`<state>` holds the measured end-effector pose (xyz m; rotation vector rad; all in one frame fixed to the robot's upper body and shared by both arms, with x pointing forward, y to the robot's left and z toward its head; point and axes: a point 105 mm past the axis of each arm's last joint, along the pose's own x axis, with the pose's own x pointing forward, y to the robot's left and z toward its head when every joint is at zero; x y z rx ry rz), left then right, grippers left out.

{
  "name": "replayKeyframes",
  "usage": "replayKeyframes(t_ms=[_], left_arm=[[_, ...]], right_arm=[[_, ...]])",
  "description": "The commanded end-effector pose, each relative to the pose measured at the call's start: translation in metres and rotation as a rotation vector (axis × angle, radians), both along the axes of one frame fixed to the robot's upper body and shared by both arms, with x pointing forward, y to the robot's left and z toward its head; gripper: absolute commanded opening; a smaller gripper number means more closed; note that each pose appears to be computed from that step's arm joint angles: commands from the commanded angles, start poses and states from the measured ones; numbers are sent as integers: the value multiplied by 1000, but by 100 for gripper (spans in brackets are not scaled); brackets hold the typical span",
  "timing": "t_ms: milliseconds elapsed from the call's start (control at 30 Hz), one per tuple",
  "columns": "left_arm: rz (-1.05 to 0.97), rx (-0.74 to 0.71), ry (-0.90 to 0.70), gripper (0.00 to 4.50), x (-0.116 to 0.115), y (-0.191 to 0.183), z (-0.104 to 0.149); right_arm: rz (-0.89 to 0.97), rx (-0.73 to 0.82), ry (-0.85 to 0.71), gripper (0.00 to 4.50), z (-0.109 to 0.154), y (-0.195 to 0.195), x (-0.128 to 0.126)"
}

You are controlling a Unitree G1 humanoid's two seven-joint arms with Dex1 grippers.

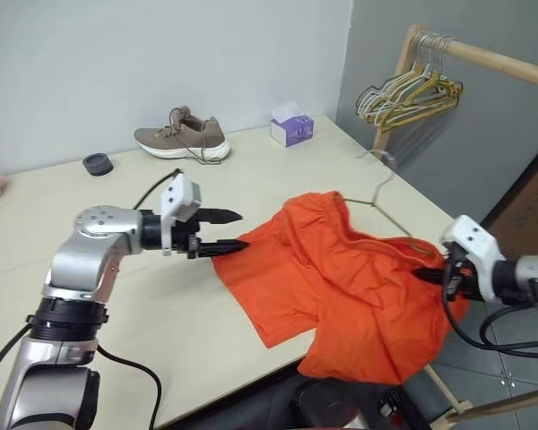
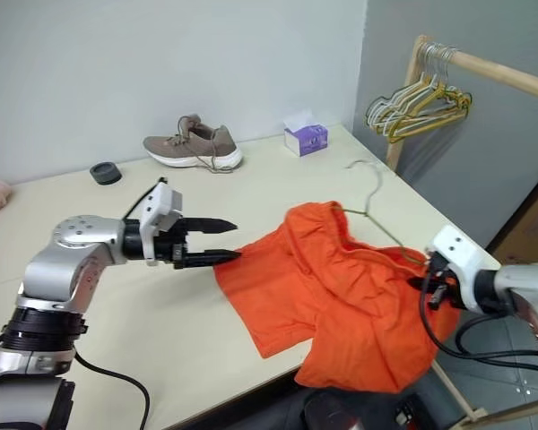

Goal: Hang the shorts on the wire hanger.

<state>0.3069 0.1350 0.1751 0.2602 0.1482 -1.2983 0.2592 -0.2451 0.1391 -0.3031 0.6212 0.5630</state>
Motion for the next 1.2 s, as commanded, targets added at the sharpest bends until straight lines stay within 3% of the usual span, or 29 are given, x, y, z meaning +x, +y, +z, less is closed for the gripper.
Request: replayKeyframes(t_ms=[33,167,433,767,1200], left_arm=[[-38,-37,-27,347,-4,-29,12],[-55,-53,-85,448,-4,-54,20],[-42,-45,-218,449,-1,-86,31],[-30,-59,-297,449,2,-100,41],[-51,-102,-303,449,-2,-119,54]], right_arm=[[-237,27,-76,0,20,-32,-8],[-440,22,-73,0,22,-62,-23],[-783,42,-136,0,43,-113,-38],[-979,83,-285,0,89,-145,-14],[-1085,246,-135,0,97,-163,20]])
